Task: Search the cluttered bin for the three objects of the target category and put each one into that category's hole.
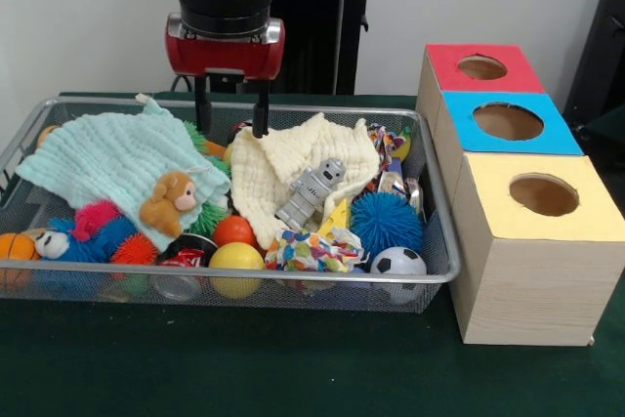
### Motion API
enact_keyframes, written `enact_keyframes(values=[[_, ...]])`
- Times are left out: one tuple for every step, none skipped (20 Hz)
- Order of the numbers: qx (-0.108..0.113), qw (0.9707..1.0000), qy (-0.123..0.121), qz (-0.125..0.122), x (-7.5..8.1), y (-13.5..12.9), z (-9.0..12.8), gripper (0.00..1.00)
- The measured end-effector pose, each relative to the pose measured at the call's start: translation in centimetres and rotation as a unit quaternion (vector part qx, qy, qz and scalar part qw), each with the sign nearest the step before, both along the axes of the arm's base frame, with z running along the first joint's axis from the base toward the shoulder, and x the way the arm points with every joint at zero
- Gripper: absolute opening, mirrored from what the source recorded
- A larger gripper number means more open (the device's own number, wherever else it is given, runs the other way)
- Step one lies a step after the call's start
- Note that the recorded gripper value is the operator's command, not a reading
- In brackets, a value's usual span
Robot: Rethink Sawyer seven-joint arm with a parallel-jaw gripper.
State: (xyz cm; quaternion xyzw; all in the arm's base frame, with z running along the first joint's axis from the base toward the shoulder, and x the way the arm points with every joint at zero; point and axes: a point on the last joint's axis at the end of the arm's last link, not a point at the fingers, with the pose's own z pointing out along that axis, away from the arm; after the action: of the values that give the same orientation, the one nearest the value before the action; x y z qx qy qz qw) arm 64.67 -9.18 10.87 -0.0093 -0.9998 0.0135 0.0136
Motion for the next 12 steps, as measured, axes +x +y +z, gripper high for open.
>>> enact_keyframes(values=[[0.0, 1.0, 0.0, 0.0, -0.03, 0.01, -0.02, 1.0], [0.0, 1.0, 0.001, 0.0, -0.06, 0.03, -0.03, 1.0], [0.001, 1.0, 0.001, -0.001, -0.09, 0.04, -0.05, 1.0], [0.001, 1.0, 0.001, -0.001, -0.12, 0.05, -0.07, 1.0], [0.001, 1.0, 0.002, -0.001, -0.16, 0.07, -0.09, 1.0], [0.001, 1.0, 0.002, -0.001, -0.19, 0.08, -0.1, 1.0], [0.002, 1.0, 0.002, -0.001, -0.23, 0.09, -0.12, 1.0], [0.002, 1.0, 0.003, -0.001, -0.26, 0.11, -0.14, 1.0], [0.002, 1.0, 0.003, -0.001, -0.29, 0.12, -0.16, 1.0], [0.002, 1.0, 0.003, -0.001, -0.29, 0.12, -0.17, 1.0], [0.002, 1.0, 0.003, -0.001, -0.3, 0.12, -0.17, 1.0], [0.002, 1.0, 0.003, -0.001, -0.31, 0.12, -0.17, 1.0]])
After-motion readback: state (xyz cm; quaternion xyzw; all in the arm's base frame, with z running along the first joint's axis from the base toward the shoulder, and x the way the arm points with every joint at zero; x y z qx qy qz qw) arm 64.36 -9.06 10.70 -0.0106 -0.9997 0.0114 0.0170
